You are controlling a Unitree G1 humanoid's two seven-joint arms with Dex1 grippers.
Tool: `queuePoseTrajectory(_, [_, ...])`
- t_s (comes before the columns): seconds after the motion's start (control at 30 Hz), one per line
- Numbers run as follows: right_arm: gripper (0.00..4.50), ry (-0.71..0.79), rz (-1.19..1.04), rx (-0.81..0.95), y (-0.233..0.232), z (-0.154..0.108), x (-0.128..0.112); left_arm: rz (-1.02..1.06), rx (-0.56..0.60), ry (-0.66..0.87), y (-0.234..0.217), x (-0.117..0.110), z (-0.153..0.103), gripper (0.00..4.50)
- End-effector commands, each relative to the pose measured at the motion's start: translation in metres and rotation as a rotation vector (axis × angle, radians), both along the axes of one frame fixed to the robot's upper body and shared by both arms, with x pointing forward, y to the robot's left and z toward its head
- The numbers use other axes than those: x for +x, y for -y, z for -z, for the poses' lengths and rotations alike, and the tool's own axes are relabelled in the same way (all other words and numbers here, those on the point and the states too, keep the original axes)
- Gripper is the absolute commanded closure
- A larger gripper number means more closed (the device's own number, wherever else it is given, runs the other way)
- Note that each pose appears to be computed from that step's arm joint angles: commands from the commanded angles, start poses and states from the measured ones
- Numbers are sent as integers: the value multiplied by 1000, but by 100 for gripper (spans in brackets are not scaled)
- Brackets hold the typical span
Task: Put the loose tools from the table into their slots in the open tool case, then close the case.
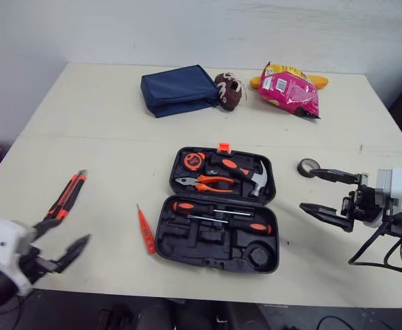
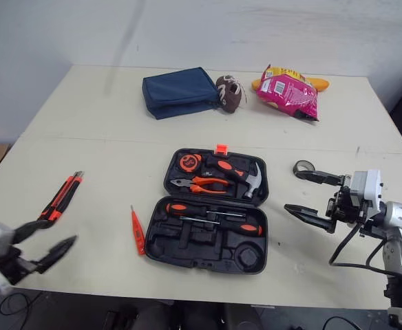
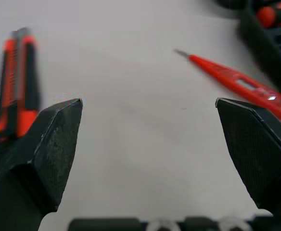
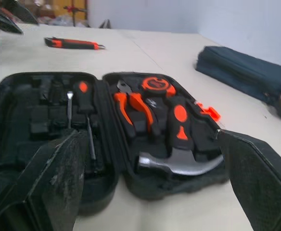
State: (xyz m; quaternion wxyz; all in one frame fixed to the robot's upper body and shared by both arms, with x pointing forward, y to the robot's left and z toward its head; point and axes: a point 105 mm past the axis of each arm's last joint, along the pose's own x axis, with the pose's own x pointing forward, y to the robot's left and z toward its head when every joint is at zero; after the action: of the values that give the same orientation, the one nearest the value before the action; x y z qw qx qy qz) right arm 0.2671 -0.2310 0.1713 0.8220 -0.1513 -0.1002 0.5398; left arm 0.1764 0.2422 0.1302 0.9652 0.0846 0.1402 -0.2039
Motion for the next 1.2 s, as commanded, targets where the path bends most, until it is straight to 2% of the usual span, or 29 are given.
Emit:
queuePoseTrajectory(0.03, [8,64,-64,-5,-8,-1,-5,50,-6,18,36,-1,4,0])
queuePoseTrajectory(0.2, [8,70,-74,13,-10,3,-4,109,25,-39,59,-5,22,0])
queuePoseTrajectory(0.27, [8,73,-72,13,-12,3,-4,170,73,-73,68,-8,31,0])
queuePoseTrajectory(0.63, [8,58,-63,33,-23,-1,1,115,142,-119,72,9,61,0])
queuePoseTrajectory(0.83, [8,63,-66,40,-33,-8,0,44,156,-106,58,19,63,0])
queuePoseTrajectory(0.93, [8,69,-66,41,-38,-13,0,-55,103,-82,44,24,58,0])
queuePoseTrajectory(1.2, [8,55,-52,47,-41,-16,-1,-91,88,-82,32,21,54,0])
